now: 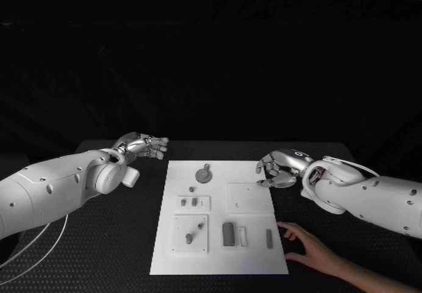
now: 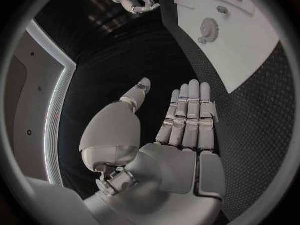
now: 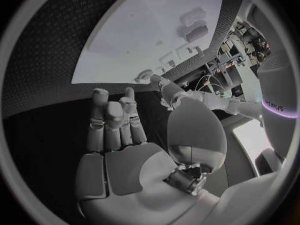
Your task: Assemble the parts on the task board
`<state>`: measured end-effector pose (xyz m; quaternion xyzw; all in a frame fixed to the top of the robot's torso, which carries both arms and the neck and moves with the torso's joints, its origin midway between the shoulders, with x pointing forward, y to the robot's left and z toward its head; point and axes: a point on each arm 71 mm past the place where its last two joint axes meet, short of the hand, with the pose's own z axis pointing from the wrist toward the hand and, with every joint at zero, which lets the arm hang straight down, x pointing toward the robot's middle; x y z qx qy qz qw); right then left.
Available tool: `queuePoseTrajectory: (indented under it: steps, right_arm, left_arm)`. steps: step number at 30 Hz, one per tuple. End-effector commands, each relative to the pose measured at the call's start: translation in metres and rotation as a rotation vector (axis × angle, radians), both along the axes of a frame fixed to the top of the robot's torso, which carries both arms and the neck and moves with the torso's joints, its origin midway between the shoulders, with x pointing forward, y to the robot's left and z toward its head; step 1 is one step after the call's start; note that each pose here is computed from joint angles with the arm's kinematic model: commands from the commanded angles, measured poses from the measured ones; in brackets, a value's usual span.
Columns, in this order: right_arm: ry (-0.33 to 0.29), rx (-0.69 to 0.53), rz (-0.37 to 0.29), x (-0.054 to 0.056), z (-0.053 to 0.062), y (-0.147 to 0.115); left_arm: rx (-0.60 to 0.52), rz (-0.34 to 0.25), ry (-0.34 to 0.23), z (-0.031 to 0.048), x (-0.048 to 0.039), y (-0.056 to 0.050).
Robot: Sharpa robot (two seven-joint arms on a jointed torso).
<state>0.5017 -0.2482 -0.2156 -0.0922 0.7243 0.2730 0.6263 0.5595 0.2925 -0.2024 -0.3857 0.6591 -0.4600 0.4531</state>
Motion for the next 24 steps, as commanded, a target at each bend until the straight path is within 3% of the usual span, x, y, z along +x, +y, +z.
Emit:
queuePoseTrajectory:
  steps: [1, 14, 24]
  right_arm:
    - [0.009, 0.0, 0.012, 0.0, 0.0, 0.002]
    - [0.024, -0.024, 0.029, -0.005, -0.001, 0.004]
    - [0.096, -0.053, 0.039, -0.026, -0.005, 0.002]
  left_arm:
    - [-0.007, -0.009, -0.013, 0.0018, 0.0002, -0.001]
    - [-0.006, -0.008, -0.012, 0.0018, 0.0001, -0.001]
    - [-0.006, -0.006, -0.012, 0.0018, -0.0002, -0.001]
